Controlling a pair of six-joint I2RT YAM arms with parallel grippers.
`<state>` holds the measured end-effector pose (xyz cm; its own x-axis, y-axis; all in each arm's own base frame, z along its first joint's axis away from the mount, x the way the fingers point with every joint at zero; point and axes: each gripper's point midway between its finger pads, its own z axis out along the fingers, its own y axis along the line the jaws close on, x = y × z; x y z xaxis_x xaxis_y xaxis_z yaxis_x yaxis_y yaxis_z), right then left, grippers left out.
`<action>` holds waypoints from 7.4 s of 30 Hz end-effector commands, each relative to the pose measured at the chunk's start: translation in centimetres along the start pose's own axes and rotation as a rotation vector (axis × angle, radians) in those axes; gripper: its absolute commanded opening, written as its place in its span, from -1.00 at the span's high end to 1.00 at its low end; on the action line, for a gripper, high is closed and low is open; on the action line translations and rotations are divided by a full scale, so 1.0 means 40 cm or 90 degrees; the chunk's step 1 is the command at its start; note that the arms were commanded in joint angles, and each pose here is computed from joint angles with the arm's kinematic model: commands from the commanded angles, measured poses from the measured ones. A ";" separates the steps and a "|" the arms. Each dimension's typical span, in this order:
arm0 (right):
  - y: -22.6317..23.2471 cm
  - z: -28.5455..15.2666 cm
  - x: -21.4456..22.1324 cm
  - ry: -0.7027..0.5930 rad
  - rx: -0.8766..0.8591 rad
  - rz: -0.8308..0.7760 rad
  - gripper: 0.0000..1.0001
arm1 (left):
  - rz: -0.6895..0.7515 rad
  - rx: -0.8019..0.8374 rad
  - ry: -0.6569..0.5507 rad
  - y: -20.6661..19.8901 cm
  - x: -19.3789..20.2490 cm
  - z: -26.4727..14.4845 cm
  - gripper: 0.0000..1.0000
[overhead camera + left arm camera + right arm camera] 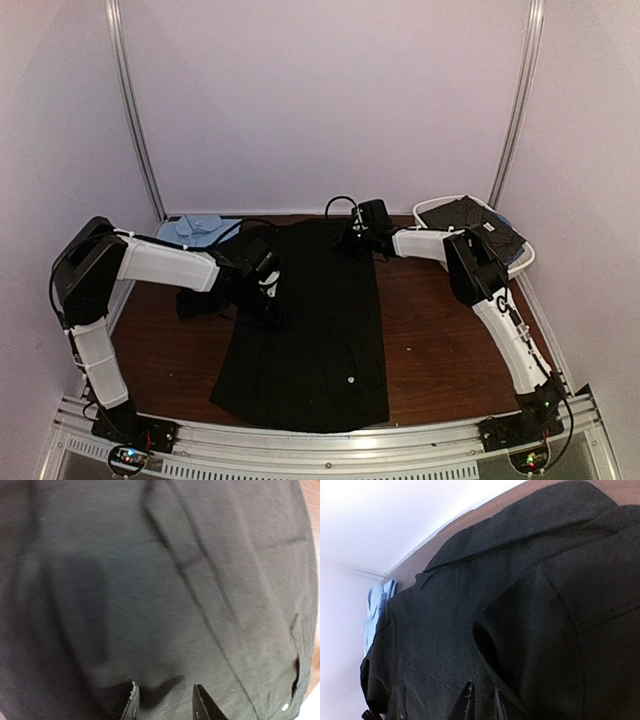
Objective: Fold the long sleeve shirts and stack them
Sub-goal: Move the right arm to the center of the board with the 1/3-folded shirt, then move the 1/3-folded shirt to the center of the board, then pick up the sleeve from the 1/3-folded shirt, then pass from the left arm to the right, then pick up the 1/3-folded shirt from the center of the board.
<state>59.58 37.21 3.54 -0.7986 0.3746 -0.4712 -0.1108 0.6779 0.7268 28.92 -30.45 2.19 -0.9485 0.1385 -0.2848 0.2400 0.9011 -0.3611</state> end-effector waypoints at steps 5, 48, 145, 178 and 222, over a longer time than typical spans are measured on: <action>-0.163 -0.018 -0.005 0.034 0.093 0.004 0.66 | 0.010 0.036 0.007 -0.091 0.012 0.032 0.24; 0.161 -0.271 -0.133 -0.003 -0.012 -0.179 -0.29 | 0.189 0.018 0.107 -0.257 0.161 0.050 0.28; 0.296 -0.490 0.273 0.067 -0.032 -0.326 -0.48 | 0.033 -0.016 -0.288 0.134 -0.290 -0.371 0.87; 0.588 -0.361 0.454 0.122 -0.350 -0.301 -0.04 | 0.215 0.128 -0.333 -0.096 -0.261 -0.352 0.88; 0.445 -0.499 0.008 -0.155 -0.066 -0.293 1.00 | -0.112 -0.005 0.027 0.150 0.309 -0.237 0.09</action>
<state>45.20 37.79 21.57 -0.5673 0.1734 -0.8050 -0.4587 0.7454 0.4838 19.70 -19.21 5.77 -0.9644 0.0399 -0.2615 0.1327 0.9281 -0.3478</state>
